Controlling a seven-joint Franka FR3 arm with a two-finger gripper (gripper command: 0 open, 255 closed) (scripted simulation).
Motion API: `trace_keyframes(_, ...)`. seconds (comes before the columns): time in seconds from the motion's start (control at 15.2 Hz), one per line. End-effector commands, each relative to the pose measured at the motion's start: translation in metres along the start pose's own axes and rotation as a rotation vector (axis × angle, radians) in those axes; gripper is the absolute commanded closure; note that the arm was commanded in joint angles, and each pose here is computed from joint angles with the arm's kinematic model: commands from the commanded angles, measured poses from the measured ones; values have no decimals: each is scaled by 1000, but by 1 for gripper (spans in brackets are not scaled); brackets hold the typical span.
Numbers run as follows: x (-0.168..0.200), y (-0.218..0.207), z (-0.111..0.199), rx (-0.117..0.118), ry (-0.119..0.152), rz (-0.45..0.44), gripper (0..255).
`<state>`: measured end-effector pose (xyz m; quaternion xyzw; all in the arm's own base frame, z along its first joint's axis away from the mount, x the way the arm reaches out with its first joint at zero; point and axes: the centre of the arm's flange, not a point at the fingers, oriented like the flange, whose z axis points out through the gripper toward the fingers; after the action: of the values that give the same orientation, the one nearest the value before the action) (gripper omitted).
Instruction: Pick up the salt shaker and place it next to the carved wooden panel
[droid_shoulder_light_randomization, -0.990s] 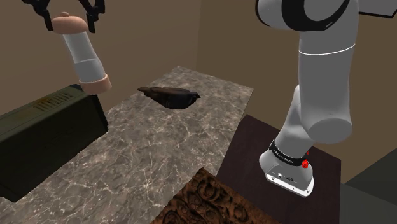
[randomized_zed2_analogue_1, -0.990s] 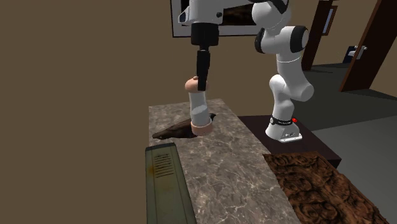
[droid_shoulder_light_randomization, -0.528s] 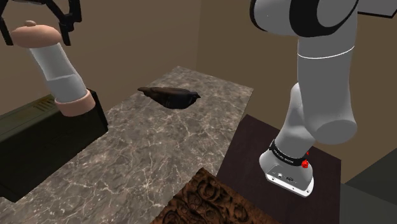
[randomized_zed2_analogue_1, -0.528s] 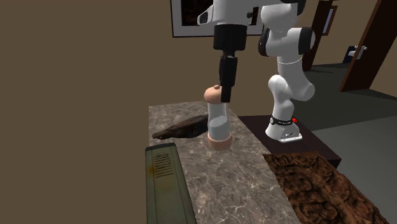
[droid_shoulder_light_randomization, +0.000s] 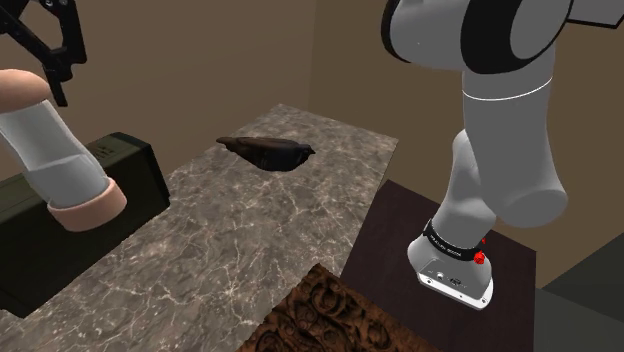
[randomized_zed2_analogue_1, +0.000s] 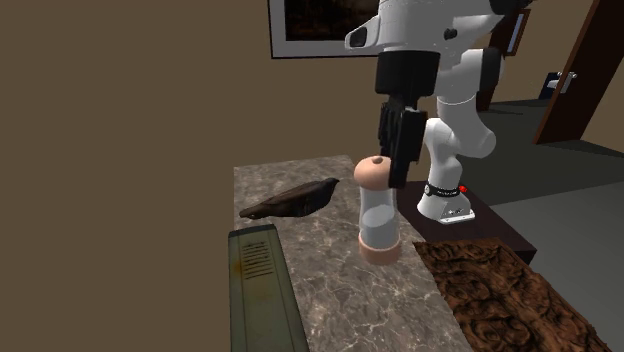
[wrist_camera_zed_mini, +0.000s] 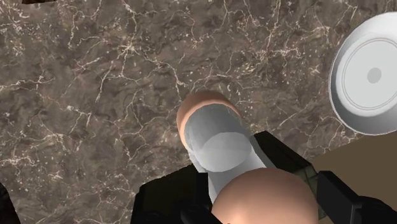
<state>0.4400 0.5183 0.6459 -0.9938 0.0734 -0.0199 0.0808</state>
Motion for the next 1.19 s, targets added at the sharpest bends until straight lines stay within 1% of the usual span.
trace_keyframes(0.0,-1,0,10,1,1,1,255)
trace_keyframes(1.12,-4,15,98,1,1,1,255)
